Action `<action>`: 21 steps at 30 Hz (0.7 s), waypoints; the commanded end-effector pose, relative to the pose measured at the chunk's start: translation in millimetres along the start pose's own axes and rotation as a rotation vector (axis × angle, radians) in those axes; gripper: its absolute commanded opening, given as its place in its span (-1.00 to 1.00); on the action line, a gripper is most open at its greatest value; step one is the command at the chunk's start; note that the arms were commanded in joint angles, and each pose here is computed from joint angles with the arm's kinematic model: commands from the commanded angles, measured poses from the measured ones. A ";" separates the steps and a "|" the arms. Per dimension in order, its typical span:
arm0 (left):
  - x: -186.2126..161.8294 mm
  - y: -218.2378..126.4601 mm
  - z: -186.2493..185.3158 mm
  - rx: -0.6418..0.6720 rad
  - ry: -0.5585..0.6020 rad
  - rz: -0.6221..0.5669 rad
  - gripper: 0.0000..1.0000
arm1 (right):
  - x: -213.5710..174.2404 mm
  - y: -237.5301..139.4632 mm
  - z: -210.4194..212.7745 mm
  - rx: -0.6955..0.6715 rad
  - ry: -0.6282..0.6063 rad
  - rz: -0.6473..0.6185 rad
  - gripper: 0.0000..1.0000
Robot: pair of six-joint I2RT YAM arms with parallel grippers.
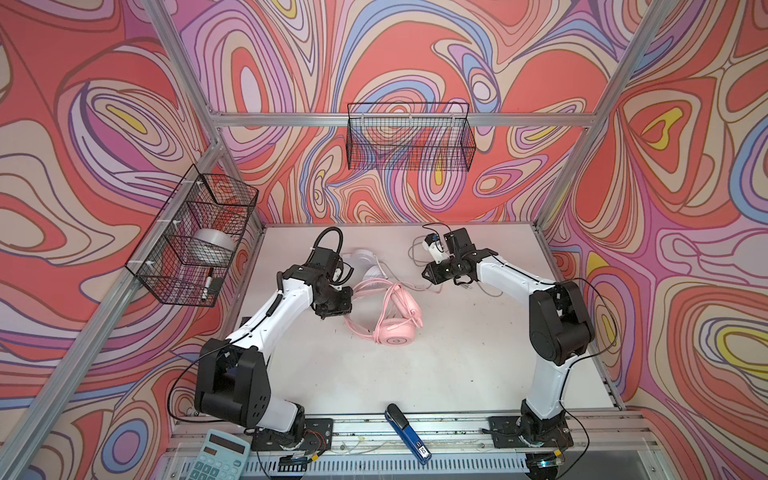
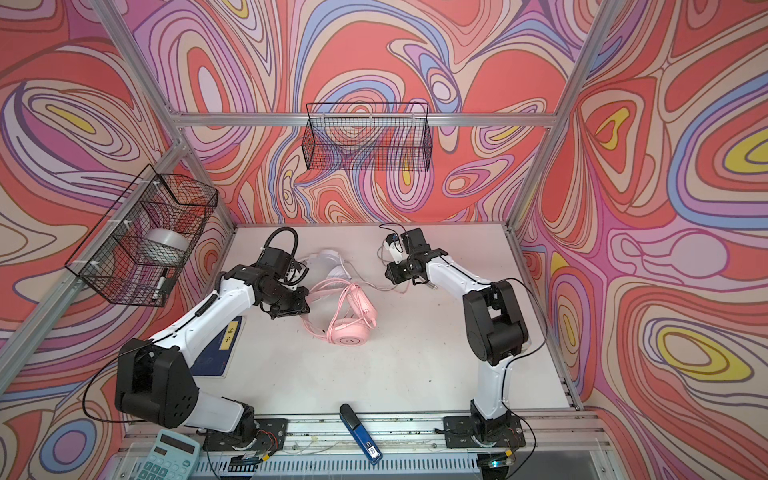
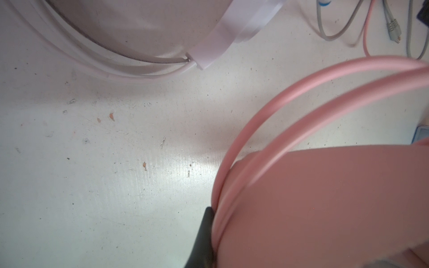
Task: Wrap the headphones
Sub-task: 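Lower the open right gripper toward the pink cable near its plug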
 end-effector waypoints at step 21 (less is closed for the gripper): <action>-7.0 -36.9 -37.3 -0.204 0.076 -0.057 -1.00 | -96.9 12.1 -14.4 -0.054 0.046 0.227 -0.70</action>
Point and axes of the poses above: each gripper's point midway between its finger pads, its own y axis out along the fingers, its own z axis along the line the jaws close on, x = y × z, the point moved 1 cm from there along -y, back along the fingers, and after that the axes turned 5 degrees about -y, right-handed, at the moved point
